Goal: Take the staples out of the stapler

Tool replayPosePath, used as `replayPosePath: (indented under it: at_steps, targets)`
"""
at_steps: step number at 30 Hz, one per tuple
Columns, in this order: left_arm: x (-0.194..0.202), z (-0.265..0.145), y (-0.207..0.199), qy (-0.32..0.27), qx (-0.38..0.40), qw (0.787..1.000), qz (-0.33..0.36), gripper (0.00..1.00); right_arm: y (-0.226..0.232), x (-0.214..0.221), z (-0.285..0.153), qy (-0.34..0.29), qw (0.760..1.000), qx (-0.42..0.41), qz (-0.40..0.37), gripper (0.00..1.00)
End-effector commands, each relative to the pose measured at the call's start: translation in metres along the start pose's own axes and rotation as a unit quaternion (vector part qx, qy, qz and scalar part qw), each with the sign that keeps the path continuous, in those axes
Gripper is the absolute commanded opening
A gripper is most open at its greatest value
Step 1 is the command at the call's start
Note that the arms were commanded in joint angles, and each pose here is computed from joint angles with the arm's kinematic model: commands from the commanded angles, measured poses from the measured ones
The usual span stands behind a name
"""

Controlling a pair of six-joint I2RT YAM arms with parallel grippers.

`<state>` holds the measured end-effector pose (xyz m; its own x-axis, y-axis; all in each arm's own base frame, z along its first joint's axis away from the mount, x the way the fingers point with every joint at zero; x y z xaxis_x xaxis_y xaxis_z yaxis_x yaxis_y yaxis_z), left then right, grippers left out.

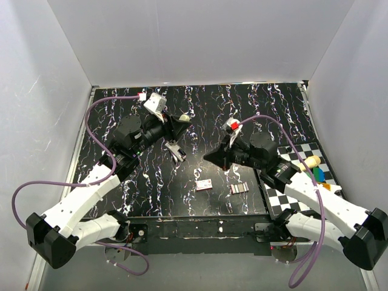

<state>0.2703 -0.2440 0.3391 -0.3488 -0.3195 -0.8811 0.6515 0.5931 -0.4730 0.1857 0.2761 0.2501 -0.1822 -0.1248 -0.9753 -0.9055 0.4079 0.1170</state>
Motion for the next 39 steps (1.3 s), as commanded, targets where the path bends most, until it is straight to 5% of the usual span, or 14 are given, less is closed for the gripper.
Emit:
replayPosePath:
  at_steps: [1, 11, 21, 39]
  targets:
    - [-0.016, -0.007, -0.008, -0.022, 0.002, 1.0, -0.001, 0.0, 0.047, -0.019, 0.002, -0.02, 0.995, -0.092, 0.017, 0.01]
    - [-0.018, -0.012, -0.008, -0.024, -0.003, 1.0, -0.009, 0.0, 0.092, -0.029, 0.039, -0.014, 0.988, -0.154, -0.004, 0.01]
    - [-0.018, -0.014, -0.004, -0.02, -0.022, 0.999, -0.015, 0.0, 0.088, -0.033, 0.068, -0.021, 0.99, -0.14, -0.006, 0.01]
    - [-0.017, -0.019, -0.007, -0.001, -0.029, 0.999, -0.024, 0.0, 0.035, -0.022, 0.09, -0.007, 1.0, 0.019, -0.022, 0.01]
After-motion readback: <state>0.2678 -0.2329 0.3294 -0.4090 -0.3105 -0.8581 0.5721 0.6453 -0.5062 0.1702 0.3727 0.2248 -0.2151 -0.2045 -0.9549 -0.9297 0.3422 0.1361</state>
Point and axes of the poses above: each gripper's point midway between its finger pads, its own z axis out along the fingers, its own y axis along the line the jaws close on, x = y × z, the point moved 2 cm from there along -z, back along the fingers, and after that the axes turned 13 degrees about -z, right-handed, at the moved point
